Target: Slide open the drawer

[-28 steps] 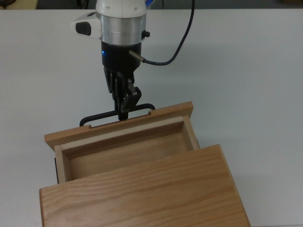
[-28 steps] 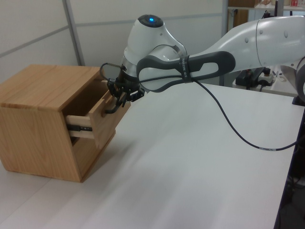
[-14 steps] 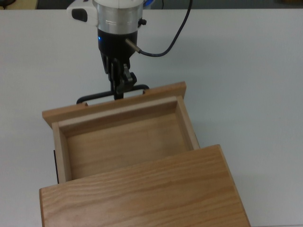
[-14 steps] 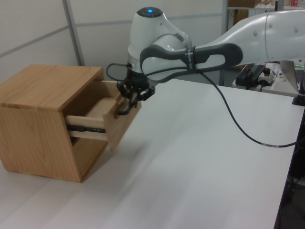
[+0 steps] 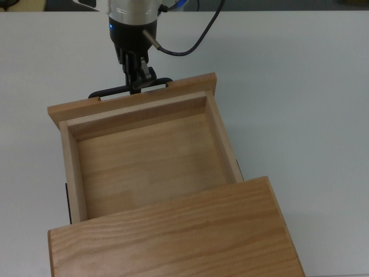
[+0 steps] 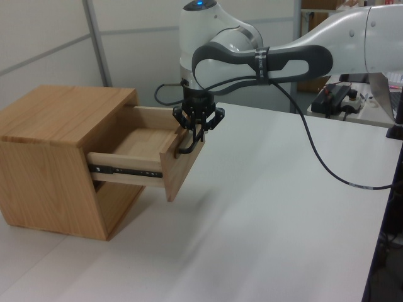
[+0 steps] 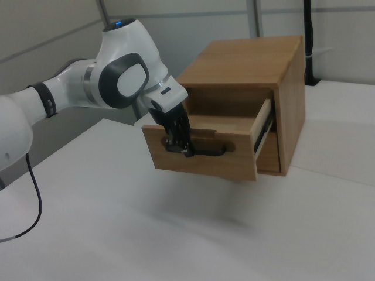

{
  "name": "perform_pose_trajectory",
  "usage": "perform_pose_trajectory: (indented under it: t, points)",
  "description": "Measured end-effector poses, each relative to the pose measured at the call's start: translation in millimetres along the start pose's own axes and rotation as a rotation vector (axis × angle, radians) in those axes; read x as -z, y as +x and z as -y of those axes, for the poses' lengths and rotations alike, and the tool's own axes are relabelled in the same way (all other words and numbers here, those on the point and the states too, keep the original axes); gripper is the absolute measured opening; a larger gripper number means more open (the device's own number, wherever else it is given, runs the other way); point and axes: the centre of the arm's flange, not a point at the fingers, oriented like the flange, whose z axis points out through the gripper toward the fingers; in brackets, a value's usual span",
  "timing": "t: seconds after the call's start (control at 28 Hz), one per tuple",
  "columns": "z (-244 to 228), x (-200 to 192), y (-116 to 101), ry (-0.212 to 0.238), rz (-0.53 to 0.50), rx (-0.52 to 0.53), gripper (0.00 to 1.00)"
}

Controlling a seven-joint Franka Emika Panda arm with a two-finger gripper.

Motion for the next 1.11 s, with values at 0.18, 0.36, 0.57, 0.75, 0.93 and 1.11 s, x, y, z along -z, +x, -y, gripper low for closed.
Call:
perform_pose_trajectory:
  t: [0.18, 0.36, 0.57, 0.75, 0.93, 1.11]
  points:
    - [-2.3, 5.5, 2.7, 0.006, -0.006, 0.027, 0.18]
    - [-7.6, 13.1, 11.0, 0.014, -0.016, 0.093, 0.15]
    - [-12.3, 39.8, 14.5, 0.047, -0.045, 0.242, 0.37]
    - [-21.2, 61.9, 12.5, 0.048, -0.054, 0.355, 0.55]
    - [-35.2, 78.9, 7.8, 0.009, -0.028, 0.433, 0.78]
    - [-49.7, 90.3, 1.3, -0.045, 0.020, 0.532, 0.97]
